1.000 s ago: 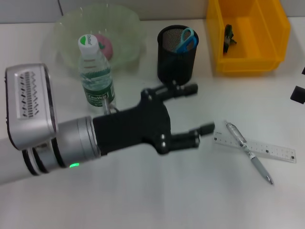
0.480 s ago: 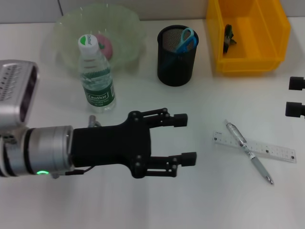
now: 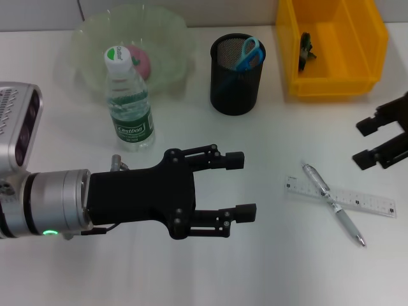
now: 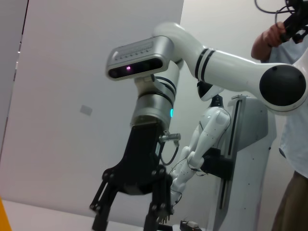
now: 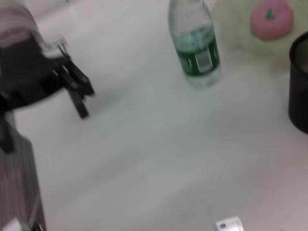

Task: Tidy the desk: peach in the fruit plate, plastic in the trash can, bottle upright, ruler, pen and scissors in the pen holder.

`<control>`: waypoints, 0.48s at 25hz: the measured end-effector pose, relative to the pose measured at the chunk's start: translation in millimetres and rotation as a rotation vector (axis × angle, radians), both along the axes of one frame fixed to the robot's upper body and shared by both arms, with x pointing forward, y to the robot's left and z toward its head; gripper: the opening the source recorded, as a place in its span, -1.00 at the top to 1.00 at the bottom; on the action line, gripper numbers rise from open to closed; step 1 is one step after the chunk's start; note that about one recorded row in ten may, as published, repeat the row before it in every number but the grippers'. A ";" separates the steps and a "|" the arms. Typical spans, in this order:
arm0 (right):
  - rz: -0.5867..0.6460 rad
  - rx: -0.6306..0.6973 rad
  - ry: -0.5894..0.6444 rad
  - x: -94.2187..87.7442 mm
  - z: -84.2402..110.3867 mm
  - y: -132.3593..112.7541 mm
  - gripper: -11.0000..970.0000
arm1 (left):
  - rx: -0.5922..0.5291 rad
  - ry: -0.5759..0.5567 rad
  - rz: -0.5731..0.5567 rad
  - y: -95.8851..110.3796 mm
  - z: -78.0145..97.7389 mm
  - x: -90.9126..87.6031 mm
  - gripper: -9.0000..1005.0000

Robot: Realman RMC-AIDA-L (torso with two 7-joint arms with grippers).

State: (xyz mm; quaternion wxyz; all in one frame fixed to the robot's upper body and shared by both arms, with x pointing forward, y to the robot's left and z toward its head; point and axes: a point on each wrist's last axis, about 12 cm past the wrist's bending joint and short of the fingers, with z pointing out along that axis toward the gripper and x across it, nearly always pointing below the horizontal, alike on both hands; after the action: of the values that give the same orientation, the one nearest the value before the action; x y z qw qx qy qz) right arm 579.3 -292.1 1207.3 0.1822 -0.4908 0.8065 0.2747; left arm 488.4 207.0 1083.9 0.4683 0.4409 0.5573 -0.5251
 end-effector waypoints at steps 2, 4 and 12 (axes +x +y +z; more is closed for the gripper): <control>0.021 -0.032 -0.010 2.8 -0.7 8.8 -0.69 | 0.001 0.000 0.001 0.0 -0.2 0.0 -0.57; 0.058 -0.101 -0.032 6.8 -3.2 24.1 -0.69 | 0.001 0.001 0.003 0.2 -0.6 0.0 -0.57; 0.239 -0.322 -0.066 7.5 -23.8 77.9 -0.69 | 0.002 0.008 0.009 0.8 -2.6 -0.9 -0.57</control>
State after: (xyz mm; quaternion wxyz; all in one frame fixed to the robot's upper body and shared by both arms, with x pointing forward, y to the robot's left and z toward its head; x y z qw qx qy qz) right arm 586.8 -214.2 1183.5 0.0935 -0.6147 0.7696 0.1455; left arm 487.5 207.9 1081.4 0.4680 0.4369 0.5616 -0.5242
